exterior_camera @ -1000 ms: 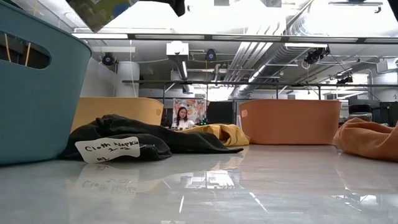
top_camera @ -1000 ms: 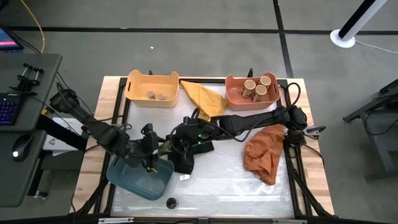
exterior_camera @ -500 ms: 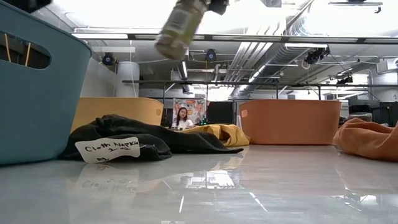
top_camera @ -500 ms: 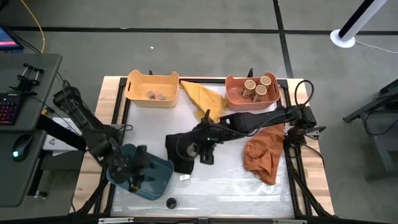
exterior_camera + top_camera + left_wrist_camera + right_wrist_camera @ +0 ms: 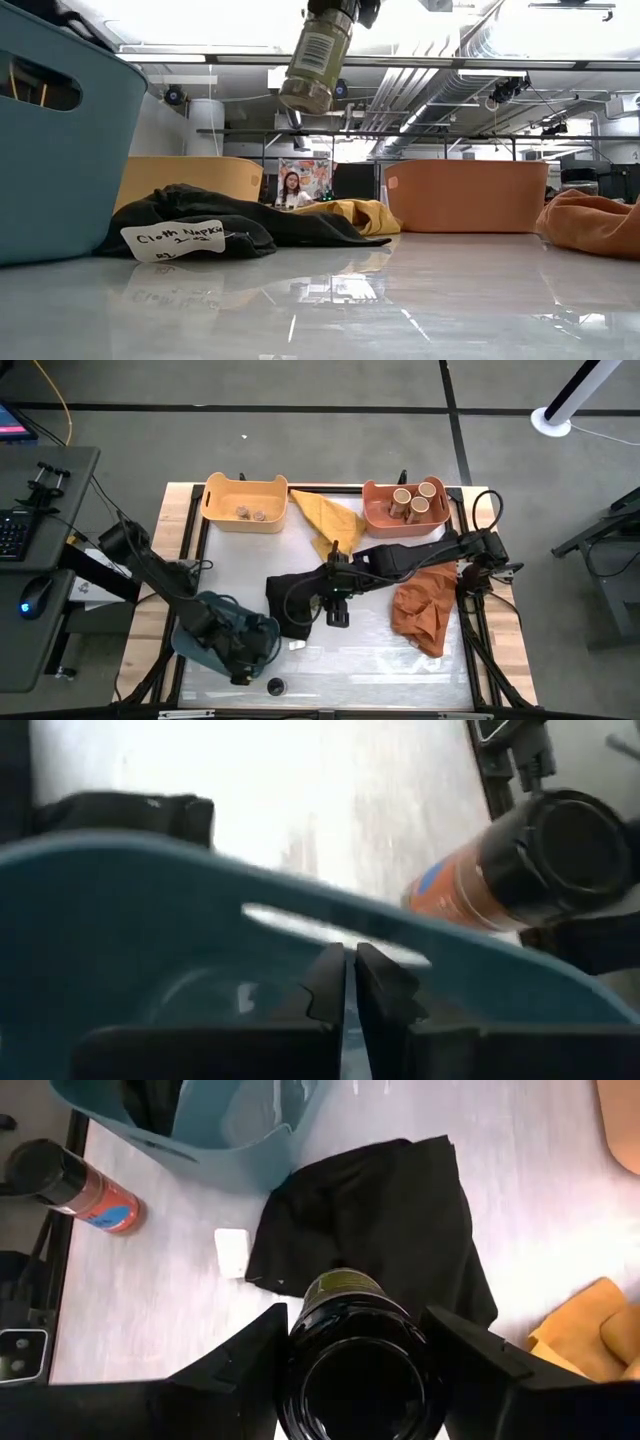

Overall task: Sort spices by type
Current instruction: Put the top black seasoning bottle into the blue bin

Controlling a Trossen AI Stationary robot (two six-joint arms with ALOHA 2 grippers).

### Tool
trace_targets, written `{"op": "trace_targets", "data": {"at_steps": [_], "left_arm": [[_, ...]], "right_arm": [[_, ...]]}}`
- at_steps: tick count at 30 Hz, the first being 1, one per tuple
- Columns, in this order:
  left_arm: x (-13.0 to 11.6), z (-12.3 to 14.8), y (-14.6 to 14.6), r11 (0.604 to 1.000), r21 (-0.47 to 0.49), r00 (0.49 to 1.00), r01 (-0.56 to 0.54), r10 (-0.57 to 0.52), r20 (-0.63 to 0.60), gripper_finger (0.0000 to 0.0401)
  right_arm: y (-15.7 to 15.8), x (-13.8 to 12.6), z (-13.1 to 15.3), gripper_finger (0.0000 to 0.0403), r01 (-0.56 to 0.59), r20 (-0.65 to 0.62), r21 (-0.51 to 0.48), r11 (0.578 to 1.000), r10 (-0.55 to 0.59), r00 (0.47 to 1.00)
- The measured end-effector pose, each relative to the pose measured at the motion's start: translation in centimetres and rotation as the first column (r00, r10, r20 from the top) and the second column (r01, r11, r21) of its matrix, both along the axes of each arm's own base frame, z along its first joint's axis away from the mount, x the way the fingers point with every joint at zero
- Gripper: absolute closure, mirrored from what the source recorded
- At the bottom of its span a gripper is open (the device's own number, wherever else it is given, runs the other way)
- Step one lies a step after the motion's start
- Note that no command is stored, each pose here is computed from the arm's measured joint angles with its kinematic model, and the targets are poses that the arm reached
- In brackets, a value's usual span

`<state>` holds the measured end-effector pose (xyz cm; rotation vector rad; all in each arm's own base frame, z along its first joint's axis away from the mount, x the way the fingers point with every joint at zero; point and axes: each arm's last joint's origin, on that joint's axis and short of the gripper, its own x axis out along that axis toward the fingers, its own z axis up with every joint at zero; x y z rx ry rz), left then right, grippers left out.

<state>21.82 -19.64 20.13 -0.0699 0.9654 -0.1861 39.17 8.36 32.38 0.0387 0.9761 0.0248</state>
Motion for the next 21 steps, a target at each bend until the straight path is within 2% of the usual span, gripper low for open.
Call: {"op": "trace_targets", "data": {"at_steps": [5, 9, 13, 21], "left_arm": [[1.6, 0.1, 0.4, 0.997, 0.061, 0.998, 0.040, -0.043, 0.042, 0.0397], [2.9, -0.1, 2.2, 0.986, 0.161, 0.995, -0.053, 0.039, 0.087, 0.0400], [3.9, -0.2, 4.1, 0.971, 0.197, 0.988, -0.138, 0.121, 0.096, 0.0400], [4.3, -0.1, 6.2, 0.937, 0.300, 0.984, -0.177, 0.159, 0.082, 0.0401]], "right_arm": [[0.0, -0.1, 0.0, 0.0208, 0.001, -0.008, -0.002, 1.000, -0.001, 1.000], [0.0, 0.0, 0.0, 0.0208, 0.004, 0.002, 0.002, 1.000, -0.004, 1.000], [0.0, 0.0, 0.0, 0.0208, 0.005, 0.002, 0.004, 1.000, -0.005, 1.000], [0.1, 0.2, 0.1, 0.0208, 0.019, 0.020, 0.018, 1.000, -0.020, 1.000]]}}
